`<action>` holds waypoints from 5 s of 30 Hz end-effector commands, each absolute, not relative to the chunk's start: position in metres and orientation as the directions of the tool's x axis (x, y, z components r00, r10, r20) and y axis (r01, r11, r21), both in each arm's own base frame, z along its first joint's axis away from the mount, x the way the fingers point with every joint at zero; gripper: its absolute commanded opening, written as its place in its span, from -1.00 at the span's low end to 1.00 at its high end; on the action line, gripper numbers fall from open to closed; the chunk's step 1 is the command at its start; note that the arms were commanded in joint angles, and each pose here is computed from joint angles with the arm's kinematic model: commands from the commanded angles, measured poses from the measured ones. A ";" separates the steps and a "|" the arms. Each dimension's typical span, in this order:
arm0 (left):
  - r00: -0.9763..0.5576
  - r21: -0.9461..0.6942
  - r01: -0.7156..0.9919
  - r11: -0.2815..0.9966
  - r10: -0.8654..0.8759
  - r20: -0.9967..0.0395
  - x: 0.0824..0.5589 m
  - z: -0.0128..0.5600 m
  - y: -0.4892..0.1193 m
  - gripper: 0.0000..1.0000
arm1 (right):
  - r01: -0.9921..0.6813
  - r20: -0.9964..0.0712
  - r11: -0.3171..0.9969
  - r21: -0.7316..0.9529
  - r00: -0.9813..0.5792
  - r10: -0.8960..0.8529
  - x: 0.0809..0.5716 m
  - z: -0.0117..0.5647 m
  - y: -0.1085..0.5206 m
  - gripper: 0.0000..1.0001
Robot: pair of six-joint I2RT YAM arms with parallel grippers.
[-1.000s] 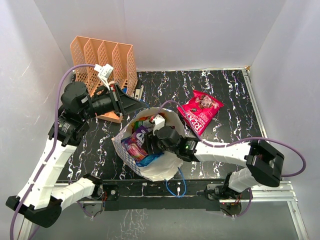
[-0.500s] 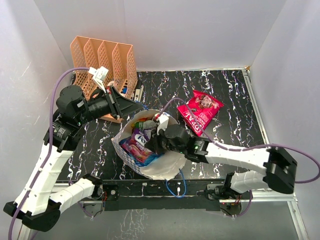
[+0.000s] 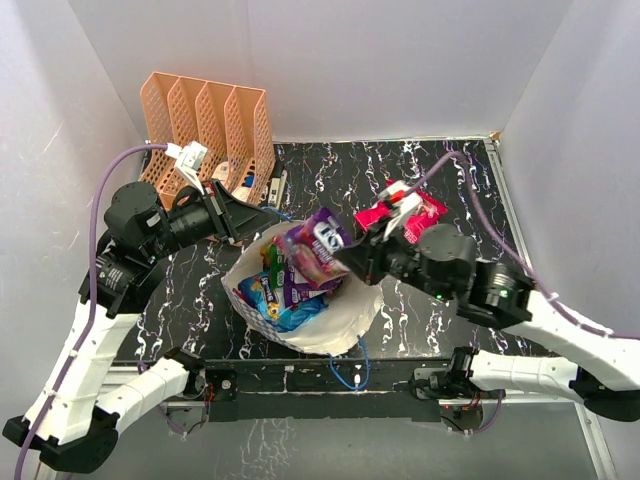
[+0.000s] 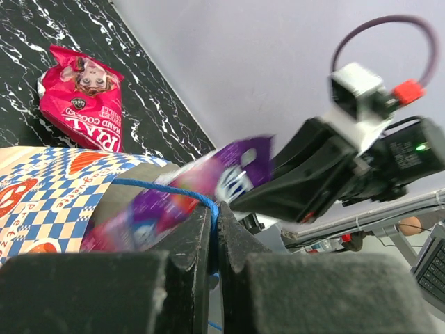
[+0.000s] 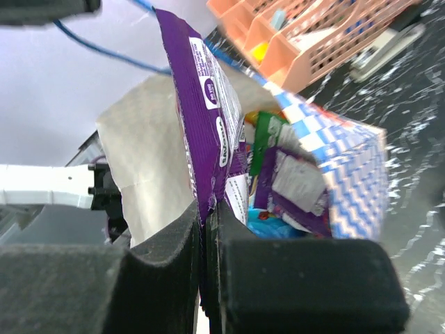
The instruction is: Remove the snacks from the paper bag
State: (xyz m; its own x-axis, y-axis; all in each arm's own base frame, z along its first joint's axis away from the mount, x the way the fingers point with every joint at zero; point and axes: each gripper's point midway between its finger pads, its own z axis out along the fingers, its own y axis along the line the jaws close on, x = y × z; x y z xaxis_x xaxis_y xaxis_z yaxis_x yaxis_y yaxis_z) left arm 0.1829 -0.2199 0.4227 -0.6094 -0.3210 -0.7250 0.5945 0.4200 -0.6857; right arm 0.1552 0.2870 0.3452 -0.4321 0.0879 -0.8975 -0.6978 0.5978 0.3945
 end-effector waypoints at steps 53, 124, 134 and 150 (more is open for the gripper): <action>-0.660 -0.725 0.654 0.217 -0.305 -0.686 0.158 0.446 -0.235 -1.00 | -0.082 -0.612 0.673 0.736 -0.506 0.608 0.413 0.166 0.070 -0.85; -0.604 -0.665 0.672 0.326 -0.277 -0.747 0.167 0.439 -0.229 -1.00 | -0.741 -0.965 0.671 0.036 -0.201 -0.169 0.197 0.275 0.343 0.63; -0.603 -0.663 0.690 0.291 -0.276 -0.749 0.162 0.448 -0.231 -1.00 | -0.354 -0.926 0.889 0.291 -0.336 0.170 0.218 0.220 0.371 0.65; -0.609 -0.670 0.688 0.280 -0.279 -0.742 0.157 0.450 -0.229 -1.00 | 0.005 -0.920 0.966 0.258 -0.303 0.247 0.242 0.157 0.370 0.65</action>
